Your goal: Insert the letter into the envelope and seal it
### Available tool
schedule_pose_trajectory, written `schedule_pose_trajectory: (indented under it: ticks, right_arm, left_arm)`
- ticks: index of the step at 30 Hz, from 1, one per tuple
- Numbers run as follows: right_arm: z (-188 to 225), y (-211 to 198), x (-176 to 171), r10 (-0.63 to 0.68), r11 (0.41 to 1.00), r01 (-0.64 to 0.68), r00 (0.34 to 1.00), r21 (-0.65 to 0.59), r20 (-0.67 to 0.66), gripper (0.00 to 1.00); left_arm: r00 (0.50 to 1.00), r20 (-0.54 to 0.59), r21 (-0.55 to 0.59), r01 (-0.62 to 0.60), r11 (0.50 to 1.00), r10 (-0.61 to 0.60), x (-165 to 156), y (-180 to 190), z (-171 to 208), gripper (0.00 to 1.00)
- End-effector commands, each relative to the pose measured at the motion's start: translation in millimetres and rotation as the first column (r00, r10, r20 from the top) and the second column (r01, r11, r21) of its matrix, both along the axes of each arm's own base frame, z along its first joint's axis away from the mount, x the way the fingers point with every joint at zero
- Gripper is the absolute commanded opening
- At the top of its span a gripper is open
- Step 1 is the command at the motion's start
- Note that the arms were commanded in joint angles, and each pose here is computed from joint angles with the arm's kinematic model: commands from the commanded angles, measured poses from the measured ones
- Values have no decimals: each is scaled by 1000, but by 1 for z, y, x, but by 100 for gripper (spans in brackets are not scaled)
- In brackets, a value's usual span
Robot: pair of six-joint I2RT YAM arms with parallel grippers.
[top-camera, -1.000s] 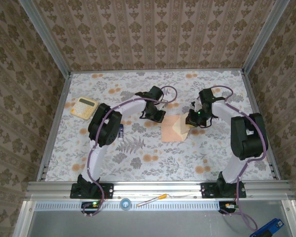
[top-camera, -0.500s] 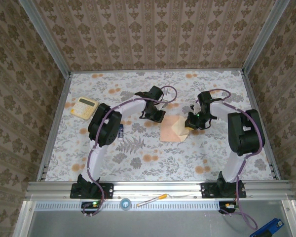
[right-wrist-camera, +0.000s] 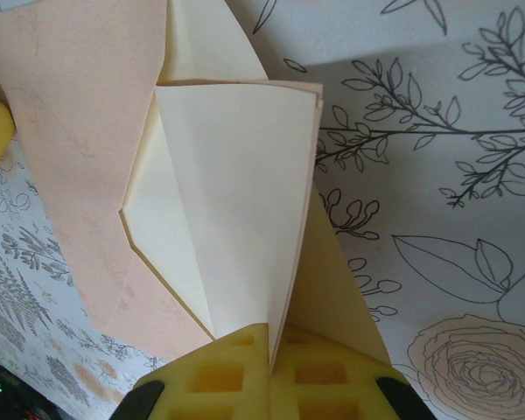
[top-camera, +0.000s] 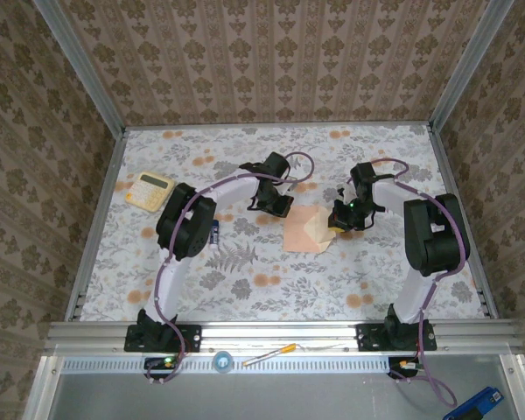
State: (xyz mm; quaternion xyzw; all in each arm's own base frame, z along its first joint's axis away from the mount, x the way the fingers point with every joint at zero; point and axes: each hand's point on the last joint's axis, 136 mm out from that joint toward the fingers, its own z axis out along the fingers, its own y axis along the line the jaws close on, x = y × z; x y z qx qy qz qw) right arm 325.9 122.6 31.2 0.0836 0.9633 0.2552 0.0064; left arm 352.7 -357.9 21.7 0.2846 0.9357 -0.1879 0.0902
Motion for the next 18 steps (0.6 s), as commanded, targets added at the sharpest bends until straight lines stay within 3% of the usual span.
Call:
schedule_pose_trajectory:
  ticks: [1, 9, 18]
  right_arm:
    - [-5, -4, -13, 15, 999, -16, 999, -31, -51, 0]
    - [-1, -15, -18, 4, 995, -10, 998, -97, -59, 0]
    - [-8, 0, -13, -8, 997, 4, 999, -82, -49, 0]
  left_arm:
    - [996, -87, 174, 8, 985, 8, -24, 33, -37, 0]
    - [996, -91, 171, 5, 985, 10, -24, 31, -38, 0]
    - [995, -96, 172, -8, 985, 25, -27, 30, -40, 0]
